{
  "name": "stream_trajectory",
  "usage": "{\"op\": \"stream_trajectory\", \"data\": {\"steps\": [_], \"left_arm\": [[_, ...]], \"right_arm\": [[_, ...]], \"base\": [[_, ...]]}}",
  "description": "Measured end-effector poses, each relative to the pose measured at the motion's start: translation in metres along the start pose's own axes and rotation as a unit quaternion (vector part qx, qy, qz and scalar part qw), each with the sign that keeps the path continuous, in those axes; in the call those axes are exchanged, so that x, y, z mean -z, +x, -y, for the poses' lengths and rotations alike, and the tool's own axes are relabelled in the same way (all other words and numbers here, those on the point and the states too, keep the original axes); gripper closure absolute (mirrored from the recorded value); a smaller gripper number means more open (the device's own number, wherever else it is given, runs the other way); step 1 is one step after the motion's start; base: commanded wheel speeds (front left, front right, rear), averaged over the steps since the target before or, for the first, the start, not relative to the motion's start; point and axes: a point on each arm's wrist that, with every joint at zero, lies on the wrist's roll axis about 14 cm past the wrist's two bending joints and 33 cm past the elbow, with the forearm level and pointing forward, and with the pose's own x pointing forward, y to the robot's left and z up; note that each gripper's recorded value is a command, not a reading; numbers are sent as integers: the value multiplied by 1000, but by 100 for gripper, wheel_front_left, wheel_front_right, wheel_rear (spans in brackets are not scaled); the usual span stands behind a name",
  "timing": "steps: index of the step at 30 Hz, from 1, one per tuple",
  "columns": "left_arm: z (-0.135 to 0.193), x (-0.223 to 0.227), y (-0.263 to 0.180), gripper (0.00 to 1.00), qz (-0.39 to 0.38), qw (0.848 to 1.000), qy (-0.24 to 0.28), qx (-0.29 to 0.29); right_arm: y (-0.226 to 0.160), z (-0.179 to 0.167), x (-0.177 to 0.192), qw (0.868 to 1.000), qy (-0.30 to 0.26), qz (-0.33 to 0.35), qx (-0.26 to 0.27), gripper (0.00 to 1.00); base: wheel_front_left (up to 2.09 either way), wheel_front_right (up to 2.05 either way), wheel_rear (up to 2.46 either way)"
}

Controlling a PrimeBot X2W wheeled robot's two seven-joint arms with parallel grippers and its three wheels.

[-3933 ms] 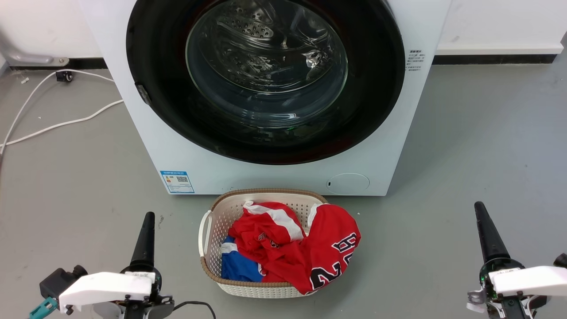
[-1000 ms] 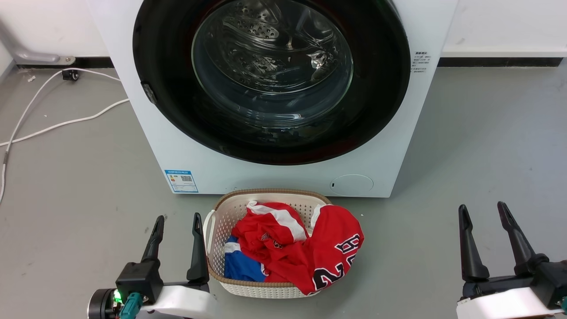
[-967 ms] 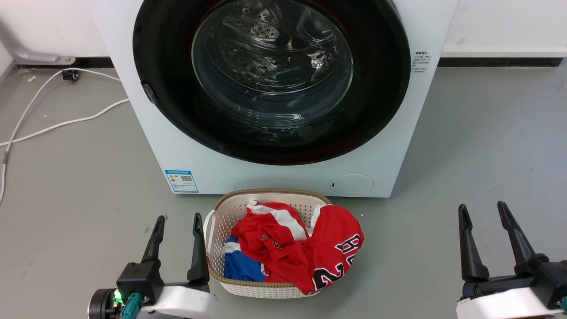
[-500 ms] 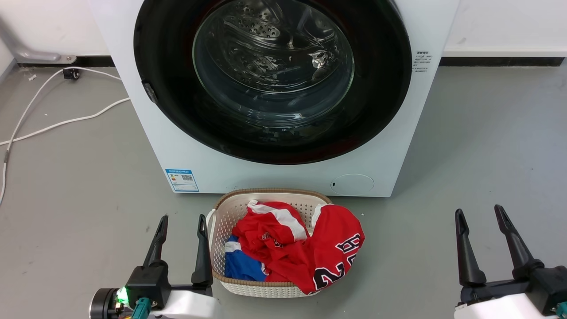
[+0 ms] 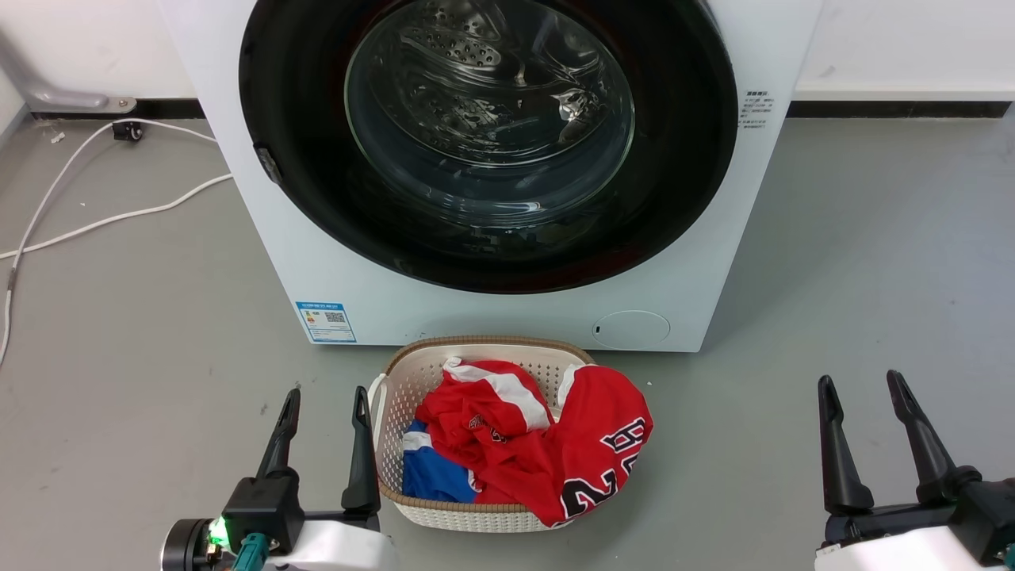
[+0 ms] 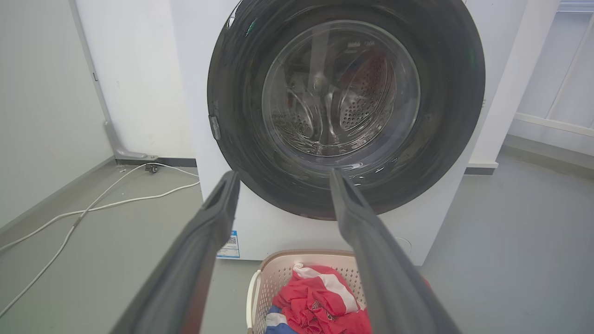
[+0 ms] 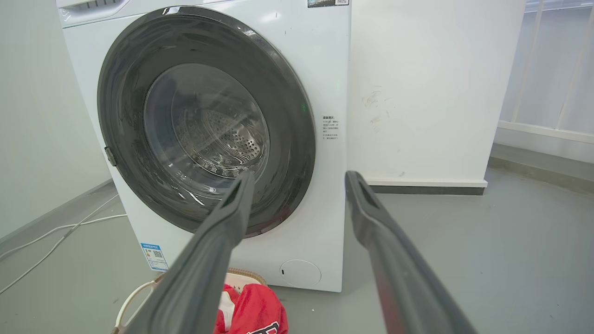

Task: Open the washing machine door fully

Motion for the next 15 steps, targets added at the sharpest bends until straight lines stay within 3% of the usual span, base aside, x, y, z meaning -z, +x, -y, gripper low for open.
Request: {"op": "stream_trajectory", "data": {"steps": [15], "left_arm": [[-1,2,0,0,-3,1000,-1,-2]], "right_arm": [[-1,1,4,1000,5,-6,2,0]], "base": [[0,0,0]]}}
